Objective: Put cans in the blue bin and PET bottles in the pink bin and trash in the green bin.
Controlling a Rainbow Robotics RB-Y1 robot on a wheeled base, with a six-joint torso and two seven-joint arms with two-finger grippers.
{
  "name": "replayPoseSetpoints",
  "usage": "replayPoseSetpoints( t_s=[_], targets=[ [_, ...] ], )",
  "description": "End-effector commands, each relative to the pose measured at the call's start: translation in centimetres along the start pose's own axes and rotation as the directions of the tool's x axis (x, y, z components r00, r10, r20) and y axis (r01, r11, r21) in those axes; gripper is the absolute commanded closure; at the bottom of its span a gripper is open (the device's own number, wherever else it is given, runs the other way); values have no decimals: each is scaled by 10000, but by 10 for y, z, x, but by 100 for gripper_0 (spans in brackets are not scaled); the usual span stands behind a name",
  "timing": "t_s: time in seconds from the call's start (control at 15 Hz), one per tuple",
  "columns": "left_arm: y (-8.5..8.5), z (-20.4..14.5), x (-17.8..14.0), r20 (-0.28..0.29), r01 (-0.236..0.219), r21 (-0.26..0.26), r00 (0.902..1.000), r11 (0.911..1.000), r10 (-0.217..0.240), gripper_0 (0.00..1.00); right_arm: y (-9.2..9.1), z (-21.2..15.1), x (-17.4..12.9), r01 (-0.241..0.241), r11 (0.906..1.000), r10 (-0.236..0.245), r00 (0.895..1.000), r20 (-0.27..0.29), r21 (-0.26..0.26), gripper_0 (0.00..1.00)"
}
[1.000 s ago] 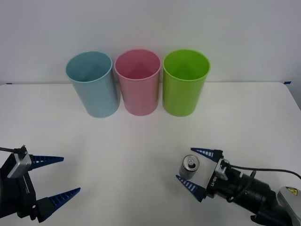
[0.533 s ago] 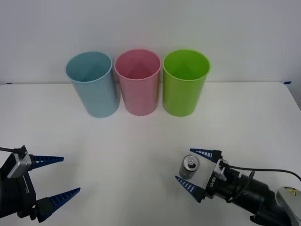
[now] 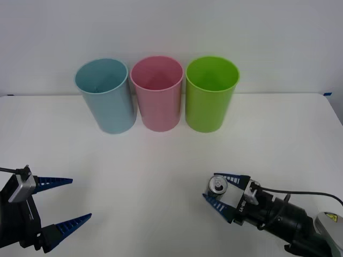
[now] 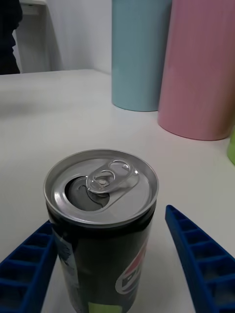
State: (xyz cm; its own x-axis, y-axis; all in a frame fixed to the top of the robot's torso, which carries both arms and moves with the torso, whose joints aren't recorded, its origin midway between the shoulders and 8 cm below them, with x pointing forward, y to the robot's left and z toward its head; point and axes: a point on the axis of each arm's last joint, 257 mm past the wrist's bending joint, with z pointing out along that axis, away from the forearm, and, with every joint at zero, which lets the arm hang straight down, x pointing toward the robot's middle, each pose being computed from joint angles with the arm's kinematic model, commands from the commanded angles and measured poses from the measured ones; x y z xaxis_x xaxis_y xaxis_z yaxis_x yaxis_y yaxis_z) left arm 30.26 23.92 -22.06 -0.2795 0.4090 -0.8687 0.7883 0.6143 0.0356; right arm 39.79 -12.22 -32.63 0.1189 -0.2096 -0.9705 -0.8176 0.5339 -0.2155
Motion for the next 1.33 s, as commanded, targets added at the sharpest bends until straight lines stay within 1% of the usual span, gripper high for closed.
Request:
replayPoseSetpoints(
  t_s=[0.07, 0.4, 1.0, 1.13, 1.33],
  targets=[
    [0, 0, 0, -1, -1, 0, 10000, 10000, 1, 0, 1, 2, -2, 91, 9999, -90, 9999, 56, -61, 100],
    [0, 0, 0, -1, -1, 0, 10000, 10000, 1, 0, 2, 2, -3, 79, 9999, -78, 9999, 101, -83, 100],
    [0, 0, 0, -1, -1, 0, 10000, 10000, 1, 0, 2, 2, -4, 232, 9997, -232, 9997, 124, -67, 100],
    [0, 0, 0, -1, -1, 0, 10000, 10000, 1, 0, 2, 3, -6, 217, 9997, -216, 9995, 210, -54, 100],
    [0, 0, 0, -1, -1, 0, 10000, 10000, 1, 0, 0, 3, -17, 159, 9999, -156, 9980, 605, -43, 100]
  ],
)
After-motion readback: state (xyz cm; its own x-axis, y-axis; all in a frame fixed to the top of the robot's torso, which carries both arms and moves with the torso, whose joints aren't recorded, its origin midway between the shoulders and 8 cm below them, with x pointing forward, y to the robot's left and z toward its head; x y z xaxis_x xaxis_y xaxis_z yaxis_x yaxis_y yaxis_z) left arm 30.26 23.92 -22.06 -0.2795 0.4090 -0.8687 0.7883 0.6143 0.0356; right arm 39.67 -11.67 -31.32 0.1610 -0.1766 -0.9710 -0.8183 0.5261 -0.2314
